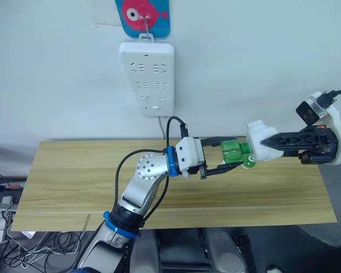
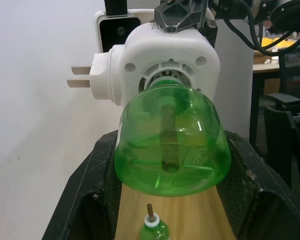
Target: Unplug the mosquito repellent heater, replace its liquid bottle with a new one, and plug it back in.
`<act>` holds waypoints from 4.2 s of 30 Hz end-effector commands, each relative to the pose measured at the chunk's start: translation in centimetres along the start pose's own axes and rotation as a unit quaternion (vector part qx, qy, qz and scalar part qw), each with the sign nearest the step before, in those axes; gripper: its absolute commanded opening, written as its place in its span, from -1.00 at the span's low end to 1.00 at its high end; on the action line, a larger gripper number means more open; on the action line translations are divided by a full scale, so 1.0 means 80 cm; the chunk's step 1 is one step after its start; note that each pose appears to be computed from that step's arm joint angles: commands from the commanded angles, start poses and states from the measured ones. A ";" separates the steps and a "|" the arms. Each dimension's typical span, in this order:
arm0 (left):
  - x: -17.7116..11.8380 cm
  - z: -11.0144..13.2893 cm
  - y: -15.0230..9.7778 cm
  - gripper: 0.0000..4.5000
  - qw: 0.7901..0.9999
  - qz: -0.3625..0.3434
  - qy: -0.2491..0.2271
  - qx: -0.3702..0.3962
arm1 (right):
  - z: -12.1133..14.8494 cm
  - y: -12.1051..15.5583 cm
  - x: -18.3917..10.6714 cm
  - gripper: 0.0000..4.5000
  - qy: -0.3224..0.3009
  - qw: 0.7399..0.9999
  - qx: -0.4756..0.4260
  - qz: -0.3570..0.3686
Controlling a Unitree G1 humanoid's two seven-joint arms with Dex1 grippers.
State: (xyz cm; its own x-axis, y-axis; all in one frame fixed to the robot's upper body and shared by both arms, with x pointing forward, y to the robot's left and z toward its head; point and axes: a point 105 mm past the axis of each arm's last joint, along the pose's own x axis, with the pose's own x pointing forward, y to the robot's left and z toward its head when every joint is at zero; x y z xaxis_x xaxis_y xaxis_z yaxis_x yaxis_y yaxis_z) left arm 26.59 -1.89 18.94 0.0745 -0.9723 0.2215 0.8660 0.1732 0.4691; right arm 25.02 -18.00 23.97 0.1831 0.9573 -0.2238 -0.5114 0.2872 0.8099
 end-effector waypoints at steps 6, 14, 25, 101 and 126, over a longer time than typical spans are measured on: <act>0.011 0.010 -0.014 0.00 0.999 -0.030 -0.010 0.003 | 0.004 0.027 0.019 0.32 0.014 0.997 -0.068 0.023; 0.017 0.016 -0.014 0.00 0.999 -0.037 -0.021 0.004 | -0.002 0.014 0.034 0.32 0.013 0.995 -0.093 -0.023; 0.016 0.016 -0.015 0.00 0.999 -0.037 -0.027 0.003 | -0.012 0.029 0.035 0.32 0.036 0.995 -0.096 0.022; 0.005 0.027 -0.010 0.00 0.999 -0.018 -0.033 -0.031 | 0.008 -0.032 -0.053 -0.98 -0.067 0.993 -0.002 -0.101; 0.003 0.019 -0.001 0.00 0.998 0.007 -0.017 -0.060 | -0.047 0.026 0.014 -0.98 0.018 0.996 -0.074 0.045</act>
State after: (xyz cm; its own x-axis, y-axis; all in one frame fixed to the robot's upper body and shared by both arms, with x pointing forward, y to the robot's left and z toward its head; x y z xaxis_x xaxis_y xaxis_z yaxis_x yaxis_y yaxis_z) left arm 26.35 -1.65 19.42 0.1000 -0.9694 0.2241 0.9241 0.1740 0.3402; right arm 21.89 -16.83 21.62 0.1536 0.9630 -0.2215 -0.5827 0.2693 0.7668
